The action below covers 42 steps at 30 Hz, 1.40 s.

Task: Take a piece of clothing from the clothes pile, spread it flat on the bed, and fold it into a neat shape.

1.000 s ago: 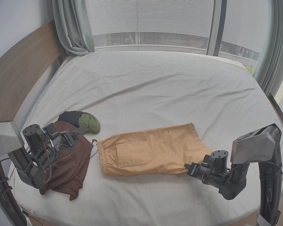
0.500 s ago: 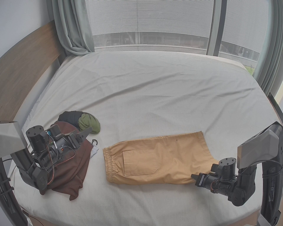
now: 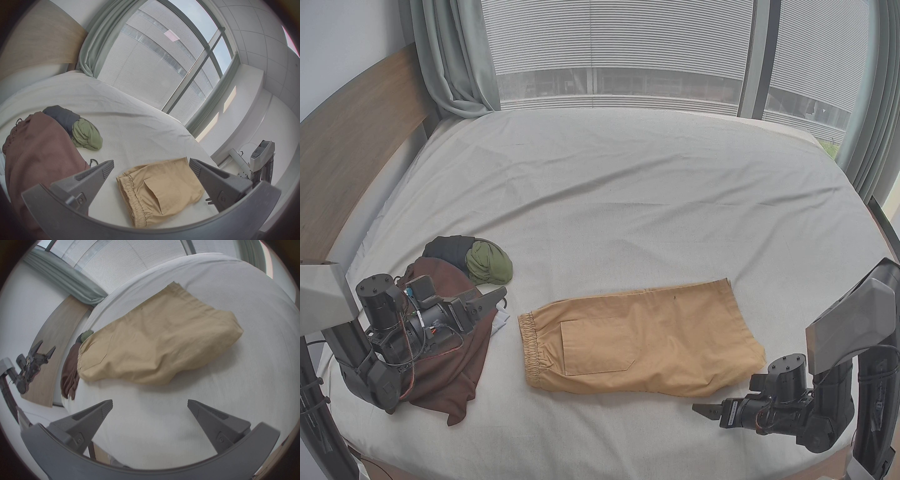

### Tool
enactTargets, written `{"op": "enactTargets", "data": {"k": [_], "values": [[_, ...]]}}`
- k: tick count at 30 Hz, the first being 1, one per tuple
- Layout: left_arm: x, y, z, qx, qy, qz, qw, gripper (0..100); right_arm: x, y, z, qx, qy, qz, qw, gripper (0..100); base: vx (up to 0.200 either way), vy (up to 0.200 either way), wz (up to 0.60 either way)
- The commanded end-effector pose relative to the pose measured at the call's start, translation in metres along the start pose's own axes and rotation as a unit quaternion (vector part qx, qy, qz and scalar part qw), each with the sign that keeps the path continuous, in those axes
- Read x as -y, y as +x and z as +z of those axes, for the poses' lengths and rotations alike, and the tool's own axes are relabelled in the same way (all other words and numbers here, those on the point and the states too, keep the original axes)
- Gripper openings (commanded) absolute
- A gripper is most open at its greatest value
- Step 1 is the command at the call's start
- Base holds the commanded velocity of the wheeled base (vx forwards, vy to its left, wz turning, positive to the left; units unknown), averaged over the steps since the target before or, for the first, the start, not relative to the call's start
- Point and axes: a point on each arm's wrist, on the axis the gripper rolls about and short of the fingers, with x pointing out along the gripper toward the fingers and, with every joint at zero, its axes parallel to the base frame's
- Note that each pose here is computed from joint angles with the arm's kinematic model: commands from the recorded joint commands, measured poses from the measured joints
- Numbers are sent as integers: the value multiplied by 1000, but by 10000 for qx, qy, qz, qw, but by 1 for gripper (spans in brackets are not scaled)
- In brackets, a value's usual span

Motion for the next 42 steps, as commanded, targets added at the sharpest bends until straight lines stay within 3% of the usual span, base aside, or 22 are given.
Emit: {"op": "enactTargets", "data": {"k": [1,2,7,9,10,14,23,42], "values": [[-3,-4,-12,-274,-120,-1,9996,100,-19,-21,-9,-261,-303,536,9978,100,0,0,0],[-3,-4,-12,-274,-120,-1,9996,100,-19,-21,-9,-261,-303,536,9978,100,0,0,0],[-4,-4,-22,-473,-231,-2,9986,100,-47,-33,11,266,-544,1345,9891,100,0,0,0],[-4,-4,-22,-473,-231,-2,9986,100,-47,-33,11,266,-544,1345,9891,100,0,0,0],[-6,-4,-30,-614,-319,32,9976,100,-58,-40,23,446,-630,1856,9796,100,0,0,0],[-8,-4,-39,-796,-473,79,9957,100,-68,-39,42,840,-677,2167,9703,100,0,0,0],[-13,1,-55,-1039,-939,147,9900,100,-54,-36,56,1000,-459,2082,9719,100,0,0,0],[-25,17,-84,-1418,-1141,216,9831,100,-42,-35,74,1352,-348,1951,9708,100,0,0,0]]}}
